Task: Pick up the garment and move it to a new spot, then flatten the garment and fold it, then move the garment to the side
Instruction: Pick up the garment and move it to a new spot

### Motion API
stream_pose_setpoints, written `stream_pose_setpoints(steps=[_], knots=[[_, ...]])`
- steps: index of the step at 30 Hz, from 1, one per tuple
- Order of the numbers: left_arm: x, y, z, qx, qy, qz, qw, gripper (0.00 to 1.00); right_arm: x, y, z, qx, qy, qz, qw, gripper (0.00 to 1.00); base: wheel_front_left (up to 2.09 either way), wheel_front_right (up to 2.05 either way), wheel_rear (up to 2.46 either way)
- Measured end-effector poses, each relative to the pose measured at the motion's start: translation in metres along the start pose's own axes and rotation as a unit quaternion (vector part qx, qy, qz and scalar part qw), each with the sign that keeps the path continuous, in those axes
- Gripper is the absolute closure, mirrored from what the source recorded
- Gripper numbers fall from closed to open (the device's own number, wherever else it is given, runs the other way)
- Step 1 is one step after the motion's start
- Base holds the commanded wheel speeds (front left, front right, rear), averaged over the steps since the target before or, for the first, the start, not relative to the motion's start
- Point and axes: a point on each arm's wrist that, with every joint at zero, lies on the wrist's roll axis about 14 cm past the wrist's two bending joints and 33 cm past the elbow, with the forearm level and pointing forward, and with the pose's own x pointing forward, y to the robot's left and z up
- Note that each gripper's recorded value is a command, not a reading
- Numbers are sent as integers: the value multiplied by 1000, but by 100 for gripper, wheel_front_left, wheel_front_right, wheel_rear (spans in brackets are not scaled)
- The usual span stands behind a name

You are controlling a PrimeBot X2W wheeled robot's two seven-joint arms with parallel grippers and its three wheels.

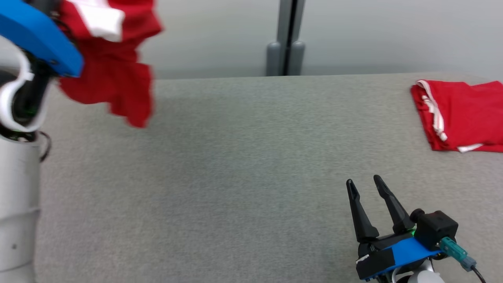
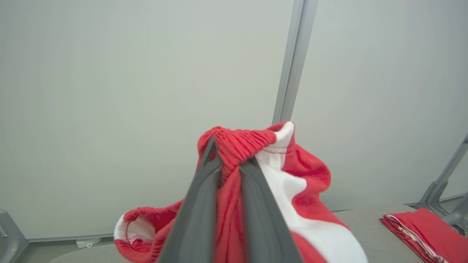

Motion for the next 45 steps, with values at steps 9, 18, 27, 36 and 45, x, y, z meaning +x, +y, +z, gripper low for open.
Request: stream_pose_setpoints(steps=[9,18,27,36,45], knots=[[6,-160,-21,-31,22,-203,979,100,-37,-37,18,1,-27,-69,997,0,0,0,0],[-4,-215,-151,-132,174,-219,951,100,-58,-58,18,10,-28,-111,993,0,0,0,0],[-53,-211,-269,-221,284,-137,923,0,-57,-62,16,6,-25,-115,993,0,0,0,0],[-67,-192,-251,-236,175,-118,949,0,-40,-48,18,3,-30,-86,996,0,0,0,0],[-101,-142,-245,-201,140,-80,966,0,-28,-36,21,-1,-31,-64,997,0,0,0,0]])
